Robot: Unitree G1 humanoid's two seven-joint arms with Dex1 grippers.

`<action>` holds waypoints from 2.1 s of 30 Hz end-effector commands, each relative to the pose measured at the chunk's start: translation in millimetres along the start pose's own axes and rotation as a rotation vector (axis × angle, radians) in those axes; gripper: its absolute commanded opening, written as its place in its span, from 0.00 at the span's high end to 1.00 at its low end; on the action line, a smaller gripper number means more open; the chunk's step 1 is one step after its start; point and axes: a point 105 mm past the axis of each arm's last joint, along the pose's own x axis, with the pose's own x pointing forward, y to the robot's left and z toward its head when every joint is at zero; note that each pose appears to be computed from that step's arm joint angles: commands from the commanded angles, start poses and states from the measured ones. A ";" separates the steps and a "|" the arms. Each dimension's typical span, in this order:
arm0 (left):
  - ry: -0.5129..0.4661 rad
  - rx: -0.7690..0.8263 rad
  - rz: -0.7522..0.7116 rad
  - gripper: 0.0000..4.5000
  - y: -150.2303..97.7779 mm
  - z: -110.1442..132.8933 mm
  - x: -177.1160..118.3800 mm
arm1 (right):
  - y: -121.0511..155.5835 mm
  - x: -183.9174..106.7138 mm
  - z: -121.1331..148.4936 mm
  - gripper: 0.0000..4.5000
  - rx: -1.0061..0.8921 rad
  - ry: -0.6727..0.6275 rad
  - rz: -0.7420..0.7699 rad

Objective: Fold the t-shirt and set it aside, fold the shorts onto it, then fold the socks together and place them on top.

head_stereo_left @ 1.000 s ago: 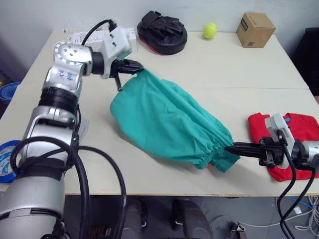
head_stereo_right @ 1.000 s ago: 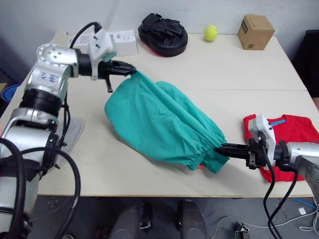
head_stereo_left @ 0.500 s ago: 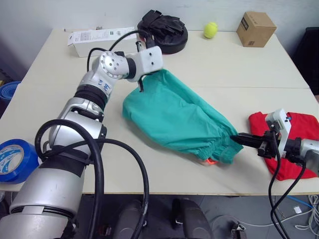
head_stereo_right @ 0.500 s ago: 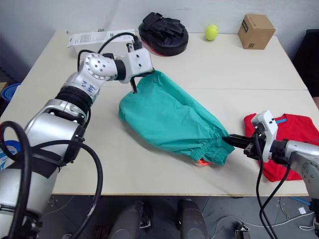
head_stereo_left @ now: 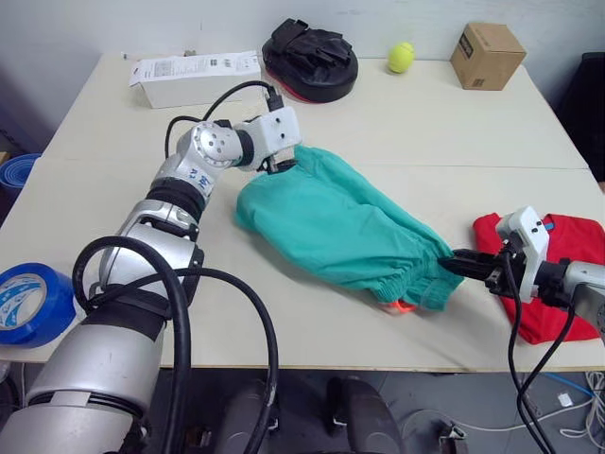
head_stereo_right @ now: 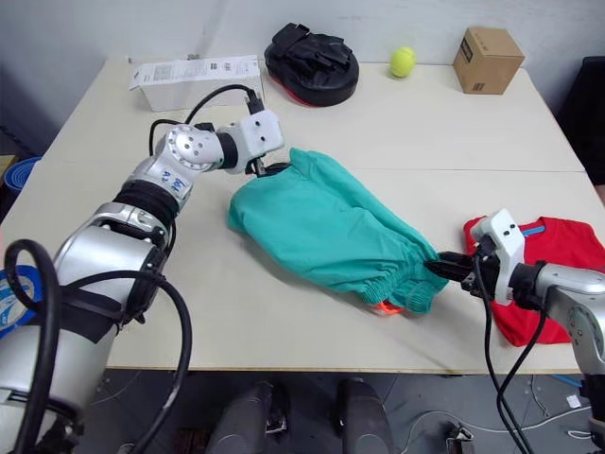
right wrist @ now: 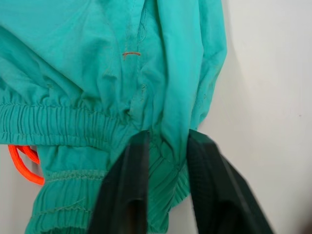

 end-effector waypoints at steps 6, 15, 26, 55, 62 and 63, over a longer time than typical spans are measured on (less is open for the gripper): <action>-0.314 -0.282 -0.199 0.00 13.8 38.6 -30.1 | 1.6 -28.7 32.7 0.05 -0.115 -0.104 -0.051; -0.345 -0.297 -0.727 0.27 -75.9 56.4 -17.7 | 69.0 -39.9 35.1 0.40 -0.185 -0.122 0.179; -0.176 -0.183 -0.695 1.00 -112.1 33.5 11.5 | 78.9 -42.9 17.8 1.00 -0.197 -0.114 0.105; -0.082 -0.132 -0.663 1.00 -139.5 15.7 25.6 | 99.9 -35.9 -65.1 0.01 0.792 -0.210 -0.256; -0.084 -0.126 -0.669 1.00 -140.8 15.2 25.2 | 92.7 -18.1 -77.4 0.01 1.109 -0.271 -0.240; -0.082 -0.124 -0.671 1.00 -141.5 14.7 25.0 | 91.2 -13.8 -77.3 0.01 1.135 -0.282 -0.232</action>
